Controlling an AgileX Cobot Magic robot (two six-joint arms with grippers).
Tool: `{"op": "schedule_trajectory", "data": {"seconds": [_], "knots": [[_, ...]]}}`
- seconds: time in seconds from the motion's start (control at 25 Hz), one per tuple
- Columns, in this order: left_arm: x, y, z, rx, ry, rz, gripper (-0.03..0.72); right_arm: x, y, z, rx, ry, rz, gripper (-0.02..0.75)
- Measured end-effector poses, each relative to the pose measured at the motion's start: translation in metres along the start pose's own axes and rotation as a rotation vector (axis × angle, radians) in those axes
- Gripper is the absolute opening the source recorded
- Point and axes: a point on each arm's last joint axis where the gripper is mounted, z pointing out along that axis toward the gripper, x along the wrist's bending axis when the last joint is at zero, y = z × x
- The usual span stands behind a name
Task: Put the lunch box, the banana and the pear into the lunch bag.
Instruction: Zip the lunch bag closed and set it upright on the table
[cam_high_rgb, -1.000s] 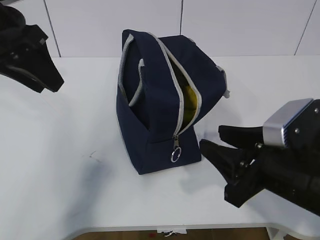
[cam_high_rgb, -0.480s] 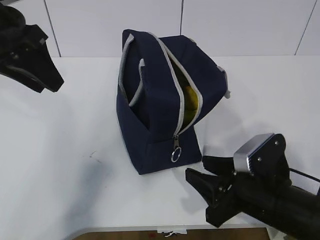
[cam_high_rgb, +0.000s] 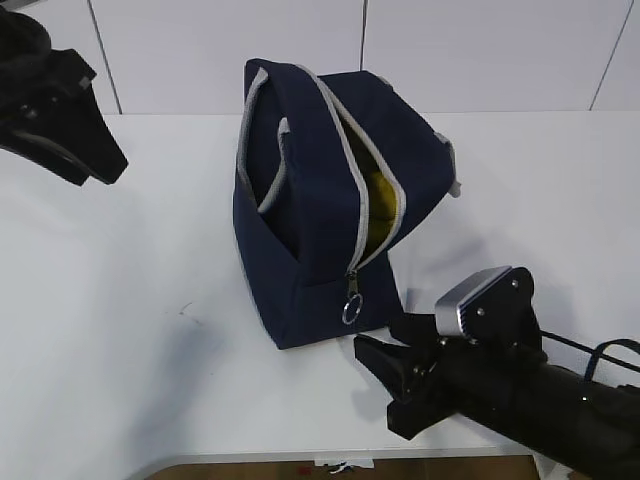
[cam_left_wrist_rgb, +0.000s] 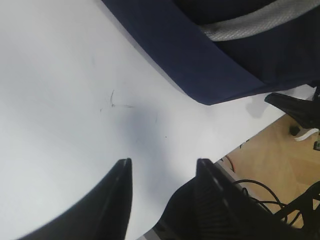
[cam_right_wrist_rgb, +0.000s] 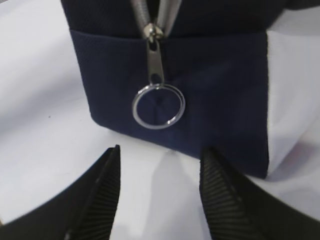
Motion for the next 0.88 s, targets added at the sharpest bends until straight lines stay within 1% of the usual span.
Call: {"op": "schedule_trajectory", "data": {"seconds": [0.2,0.44,0.68,0.76,0.88], "knots": [[0.0,0.0,0.0,0.0,-0.002,-0.001,0.317,-0.002,0.001,0.01,-0.013,0.003,-0.004,0.388],[0.0,0.0,0.0,0.001,-0.003,-0.001,0.316,-0.001,0.008,0.023,-0.041,0.05,-0.028,0.388],[0.0,0.0,0.0,0.001,-0.003,-0.001,0.316,-0.002,0.013,0.029,-0.055,0.052,-0.035,0.388],[0.0,0.0,0.0,0.001,-0.003,-0.001,0.316,-0.001,0.013,0.031,-0.051,0.061,-0.041,0.388],[0.0,0.0,0.0,0.001,-0.003,-0.001,0.316,0.002,0.013,0.032,-0.051,0.096,-0.058,0.388]]}}
